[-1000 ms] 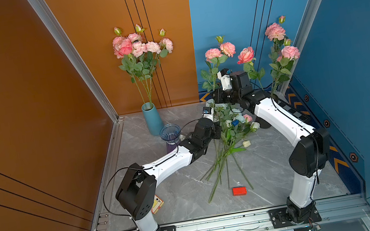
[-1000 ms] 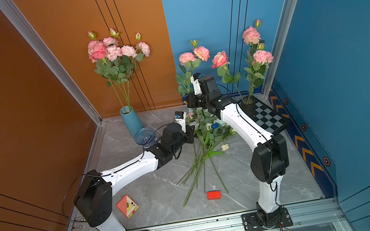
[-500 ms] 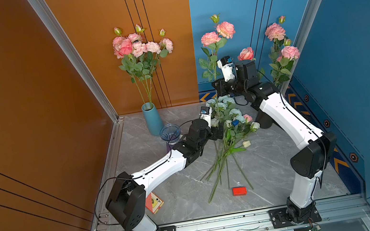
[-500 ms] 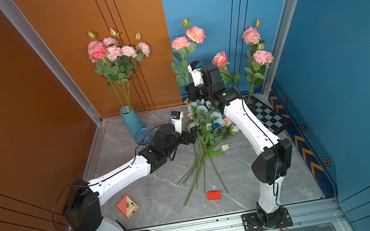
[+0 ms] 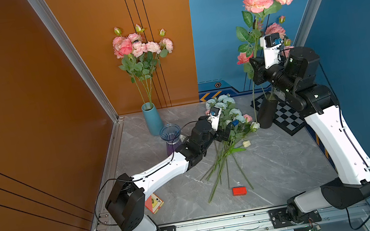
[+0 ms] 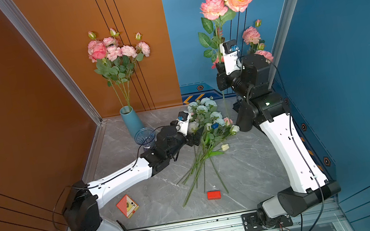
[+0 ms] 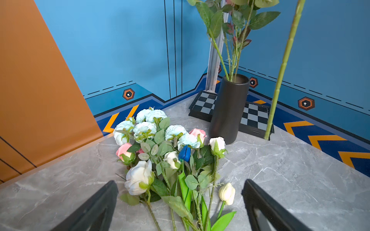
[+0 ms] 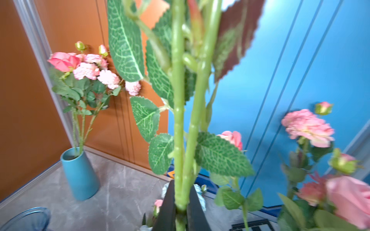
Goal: Place the pink flowers into the vase
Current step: Place the flower in the vase.
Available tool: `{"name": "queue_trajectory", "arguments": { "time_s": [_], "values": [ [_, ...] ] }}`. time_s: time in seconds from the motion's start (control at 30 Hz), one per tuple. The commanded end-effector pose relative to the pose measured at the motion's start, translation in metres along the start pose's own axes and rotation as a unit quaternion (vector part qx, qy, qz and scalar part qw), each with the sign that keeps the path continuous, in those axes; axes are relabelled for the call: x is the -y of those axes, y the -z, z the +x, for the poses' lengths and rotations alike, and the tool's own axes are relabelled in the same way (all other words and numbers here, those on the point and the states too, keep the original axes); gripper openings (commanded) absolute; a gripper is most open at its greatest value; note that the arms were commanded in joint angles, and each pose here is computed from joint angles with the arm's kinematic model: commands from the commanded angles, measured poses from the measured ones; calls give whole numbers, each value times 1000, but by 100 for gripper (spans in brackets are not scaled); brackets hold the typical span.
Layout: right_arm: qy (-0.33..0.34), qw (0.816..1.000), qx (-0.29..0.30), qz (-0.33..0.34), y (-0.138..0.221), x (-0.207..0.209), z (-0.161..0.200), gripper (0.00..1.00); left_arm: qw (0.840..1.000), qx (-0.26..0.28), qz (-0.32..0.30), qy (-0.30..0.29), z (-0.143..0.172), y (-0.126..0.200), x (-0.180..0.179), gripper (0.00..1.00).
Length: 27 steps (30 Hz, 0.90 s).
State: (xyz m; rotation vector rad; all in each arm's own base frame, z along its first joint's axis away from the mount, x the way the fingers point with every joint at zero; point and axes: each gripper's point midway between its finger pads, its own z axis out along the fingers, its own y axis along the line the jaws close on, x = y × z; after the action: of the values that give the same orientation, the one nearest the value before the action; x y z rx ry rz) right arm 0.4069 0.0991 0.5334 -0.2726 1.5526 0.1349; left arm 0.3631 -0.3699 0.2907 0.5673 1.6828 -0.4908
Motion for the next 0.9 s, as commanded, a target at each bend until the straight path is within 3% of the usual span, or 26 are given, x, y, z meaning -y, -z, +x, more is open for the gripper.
{"name": "queue_trajectory", "arguments": {
  "time_s": [0.0, 0.33, 0.87],
  "values": [
    [24, 998, 30, 58, -2, 34, -2, 0, 999, 31, 27, -21, -20, -7, 17, 99],
    [35, 983, 109, 143, 0, 101, -12, 0, 998, 27, 44, -30, -17, -16, 30, 99],
    [32, 969, 169, 179, -6, 134, -33, 0, 998, 21, 46, -43, -10, -20, 42, 99]
  ]
}}
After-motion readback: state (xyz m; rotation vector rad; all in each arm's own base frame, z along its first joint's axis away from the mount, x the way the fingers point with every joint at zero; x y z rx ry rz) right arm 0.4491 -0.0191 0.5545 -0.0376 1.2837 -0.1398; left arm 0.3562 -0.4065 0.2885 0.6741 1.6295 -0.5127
